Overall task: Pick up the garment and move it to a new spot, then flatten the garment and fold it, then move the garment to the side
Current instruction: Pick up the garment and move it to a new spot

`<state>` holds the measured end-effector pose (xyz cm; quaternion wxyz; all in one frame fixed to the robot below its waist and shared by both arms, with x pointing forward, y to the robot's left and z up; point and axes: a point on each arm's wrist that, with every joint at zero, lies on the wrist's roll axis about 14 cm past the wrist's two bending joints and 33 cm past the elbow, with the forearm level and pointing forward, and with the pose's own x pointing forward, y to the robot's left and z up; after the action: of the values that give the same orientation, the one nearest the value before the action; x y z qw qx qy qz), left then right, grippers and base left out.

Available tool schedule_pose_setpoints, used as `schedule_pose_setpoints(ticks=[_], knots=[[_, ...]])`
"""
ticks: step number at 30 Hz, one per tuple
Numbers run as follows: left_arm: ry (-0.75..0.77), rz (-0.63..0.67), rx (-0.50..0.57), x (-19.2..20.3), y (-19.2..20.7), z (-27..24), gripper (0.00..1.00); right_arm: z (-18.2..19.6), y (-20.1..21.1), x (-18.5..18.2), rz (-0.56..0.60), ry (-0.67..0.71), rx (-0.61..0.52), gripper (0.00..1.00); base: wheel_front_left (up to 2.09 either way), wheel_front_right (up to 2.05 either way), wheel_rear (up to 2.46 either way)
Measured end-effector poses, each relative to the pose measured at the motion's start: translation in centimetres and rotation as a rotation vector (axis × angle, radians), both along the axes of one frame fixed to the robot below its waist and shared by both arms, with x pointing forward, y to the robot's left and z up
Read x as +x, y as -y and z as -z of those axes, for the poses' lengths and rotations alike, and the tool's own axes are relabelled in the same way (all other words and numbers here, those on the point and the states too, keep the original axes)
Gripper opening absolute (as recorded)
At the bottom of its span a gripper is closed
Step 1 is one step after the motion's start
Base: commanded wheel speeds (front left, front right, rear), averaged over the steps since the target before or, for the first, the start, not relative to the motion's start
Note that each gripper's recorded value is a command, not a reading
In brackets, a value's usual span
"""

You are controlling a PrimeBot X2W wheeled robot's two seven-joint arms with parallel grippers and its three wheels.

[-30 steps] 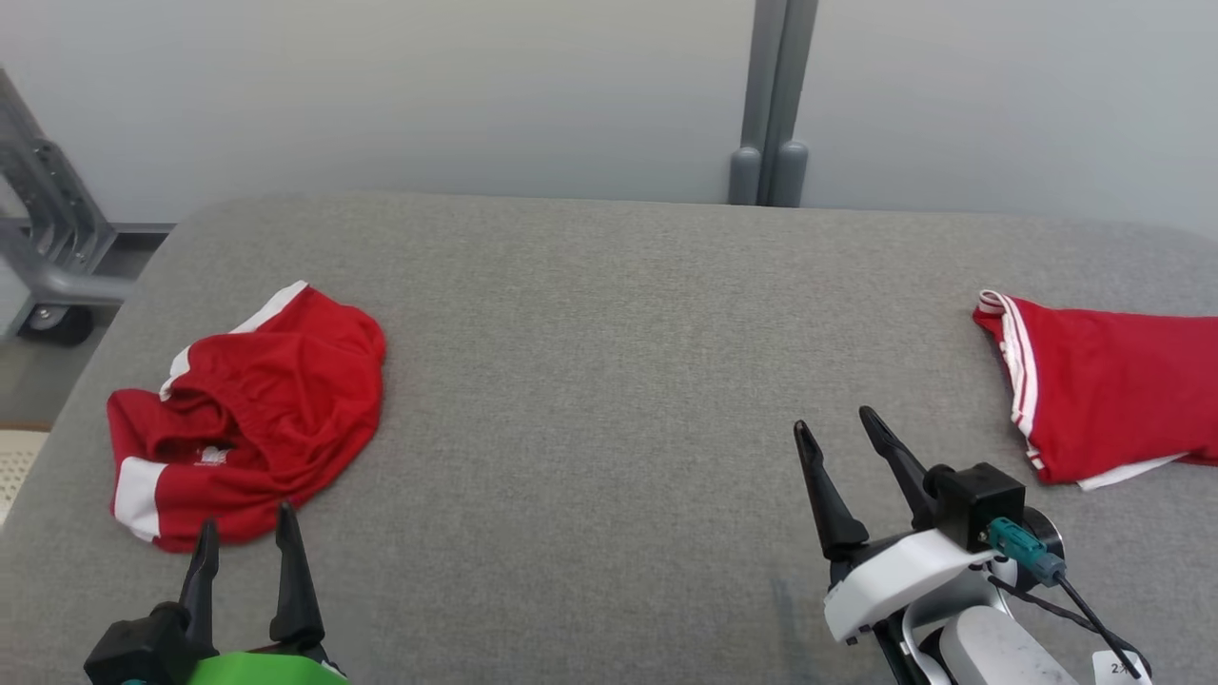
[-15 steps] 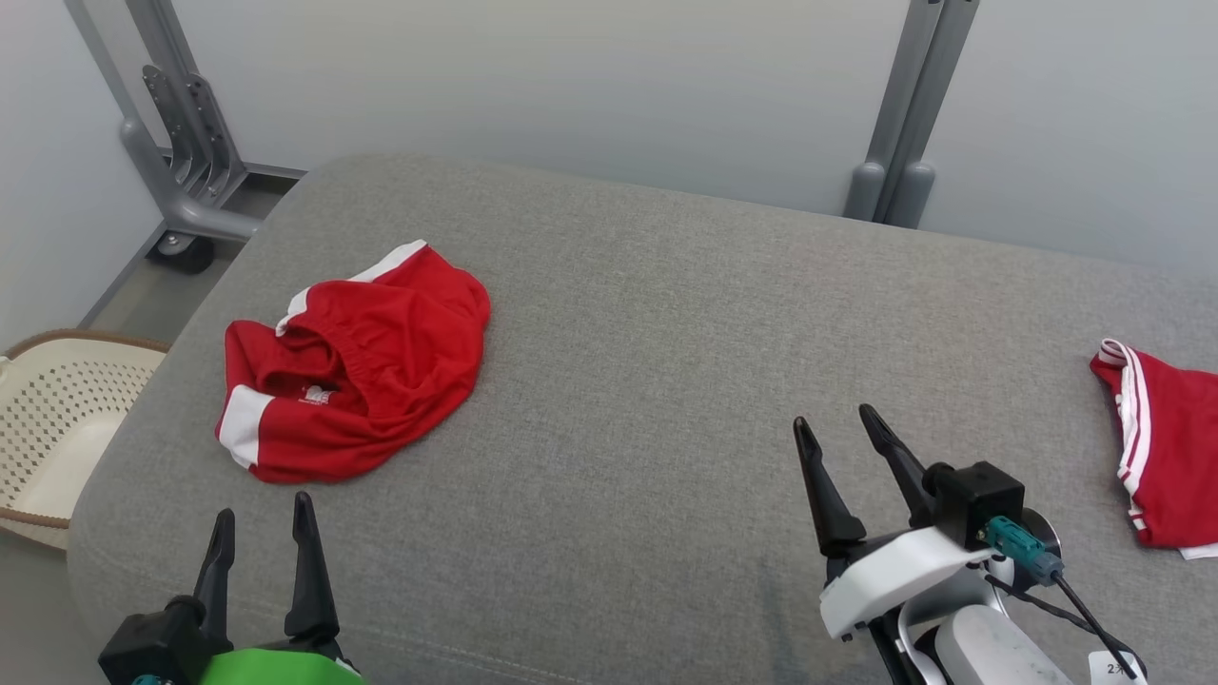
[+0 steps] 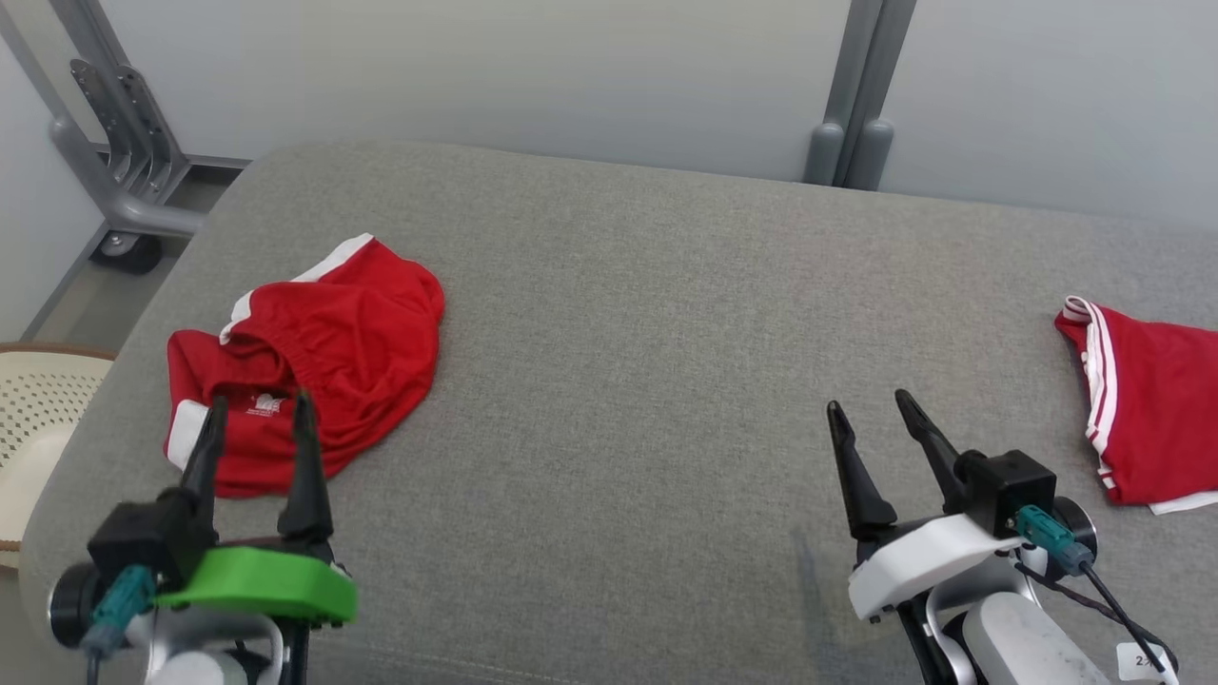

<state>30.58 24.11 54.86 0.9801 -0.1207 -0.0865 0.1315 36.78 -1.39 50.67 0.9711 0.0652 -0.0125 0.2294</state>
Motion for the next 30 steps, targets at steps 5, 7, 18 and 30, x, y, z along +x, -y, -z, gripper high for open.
schedule_pose_setpoints(ticks=[5, 7, 18, 30], knots=[[0.024, 0.064, 0.057, 3.6, 0.4, -2.8, 1.00, 0.1, 0.9, 0.9, 0.030, 0.001, -0.003, 1.00, 0.00, 0.00, 0.00], [0.004, 0.089, 0.059, 4.9, 0.5, -3.0, 1.00, 0.1, 1.1, 1.1, 0.035, 0.004, -0.003, 1.00, 0.00, 0.00, 0.00], [-0.178, 0.084, -0.056, 10.9, -2.9, -1.3, 1.00, 0.5, 2.5, 2.7, 0.073, 0.010, -0.016, 1.00, 0.00, 0.00, 0.00], [-0.401, 0.077, -0.046, 16.6, -5.6, 2.3, 1.00, 2.6, 5.6, 5.1, 0.129, -0.026, -0.078, 1.00, 0.00, 0.00, 0.00]])
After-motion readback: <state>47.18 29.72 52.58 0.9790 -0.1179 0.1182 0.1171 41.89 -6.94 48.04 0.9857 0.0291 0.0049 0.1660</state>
